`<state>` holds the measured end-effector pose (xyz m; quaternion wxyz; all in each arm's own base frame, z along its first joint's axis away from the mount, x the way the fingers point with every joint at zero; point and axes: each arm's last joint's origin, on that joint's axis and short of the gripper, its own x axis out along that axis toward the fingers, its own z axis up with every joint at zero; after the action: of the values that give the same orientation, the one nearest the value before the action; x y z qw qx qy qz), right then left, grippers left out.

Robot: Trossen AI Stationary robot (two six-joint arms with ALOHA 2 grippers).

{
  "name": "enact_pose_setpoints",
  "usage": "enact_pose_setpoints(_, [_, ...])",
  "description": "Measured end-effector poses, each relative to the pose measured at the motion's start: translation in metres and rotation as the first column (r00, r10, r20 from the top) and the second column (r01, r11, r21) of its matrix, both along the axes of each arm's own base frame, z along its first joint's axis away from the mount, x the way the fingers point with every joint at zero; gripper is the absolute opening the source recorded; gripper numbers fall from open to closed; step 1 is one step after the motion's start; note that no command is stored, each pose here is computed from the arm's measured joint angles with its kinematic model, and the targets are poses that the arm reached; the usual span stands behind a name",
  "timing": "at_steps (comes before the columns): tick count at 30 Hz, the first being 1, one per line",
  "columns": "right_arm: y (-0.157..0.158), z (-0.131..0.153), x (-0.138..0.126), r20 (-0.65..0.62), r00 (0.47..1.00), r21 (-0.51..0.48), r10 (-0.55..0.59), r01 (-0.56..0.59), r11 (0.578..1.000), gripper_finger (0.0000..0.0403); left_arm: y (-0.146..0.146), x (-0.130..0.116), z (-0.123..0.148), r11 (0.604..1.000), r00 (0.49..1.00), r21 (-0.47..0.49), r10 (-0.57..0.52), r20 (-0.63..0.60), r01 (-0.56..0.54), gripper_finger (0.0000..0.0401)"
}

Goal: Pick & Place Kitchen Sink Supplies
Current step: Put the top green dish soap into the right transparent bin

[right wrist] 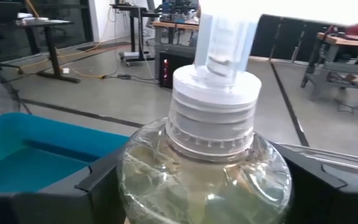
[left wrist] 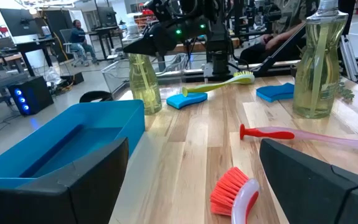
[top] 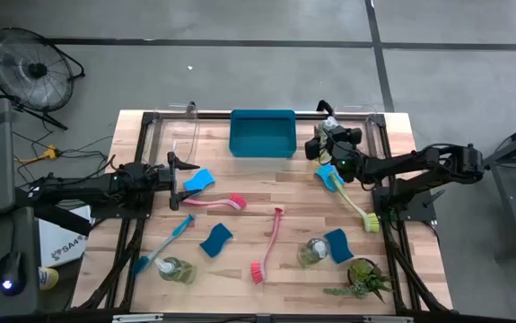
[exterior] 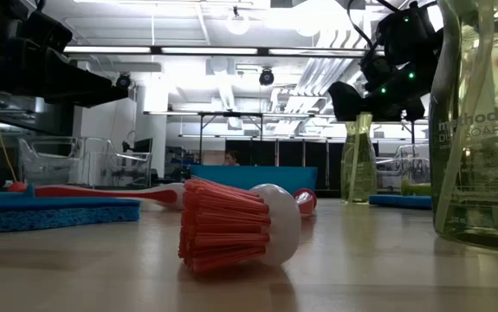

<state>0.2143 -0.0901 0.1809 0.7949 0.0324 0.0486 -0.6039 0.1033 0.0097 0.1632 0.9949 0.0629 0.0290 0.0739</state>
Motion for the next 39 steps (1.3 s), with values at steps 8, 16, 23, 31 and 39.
enact_pose_setpoints(8, [0.000,0.000,0.000,0.009,1.000,0.001,-0.006,0.006,1.000,0.0286,0.000,0.000,0.000,1.000,1.000,0.000,0.000,0.000,0.000,0.0356])
enact_pose_setpoints(16, [0.006,0.001,0.002,0.016,1.000,0.001,0.025,-0.025,1.000,0.0283,0.000,0.000,0.000,1.000,1.000,0.000,0.000,0.000,0.000,0.0356])
enact_pose_setpoints(23, [0.011,0.001,0.004,0.025,0.998,-0.004,0.050,-0.050,0.999,0.0282,0.000,0.000,0.000,1.000,1.000,0.000,0.000,0.000,0.000,0.0356])
enact_pose_setpoints(31, [0.014,0.016,0.009,-0.012,0.998,-0.059,0.054,-0.054,0.997,0.0282,0.000,0.000,0.000,1.000,1.000,0.000,0.000,0.000,0.000,0.0356])
enact_pose_setpoints(39, [0.010,0.059,0.029,-0.077,0.995,-0.153,0.061,-0.072,0.986,0.0281,0.000,0.000,0.000,1.000,1.000,0.000,0.001,0.000,-0.001,0.0356])
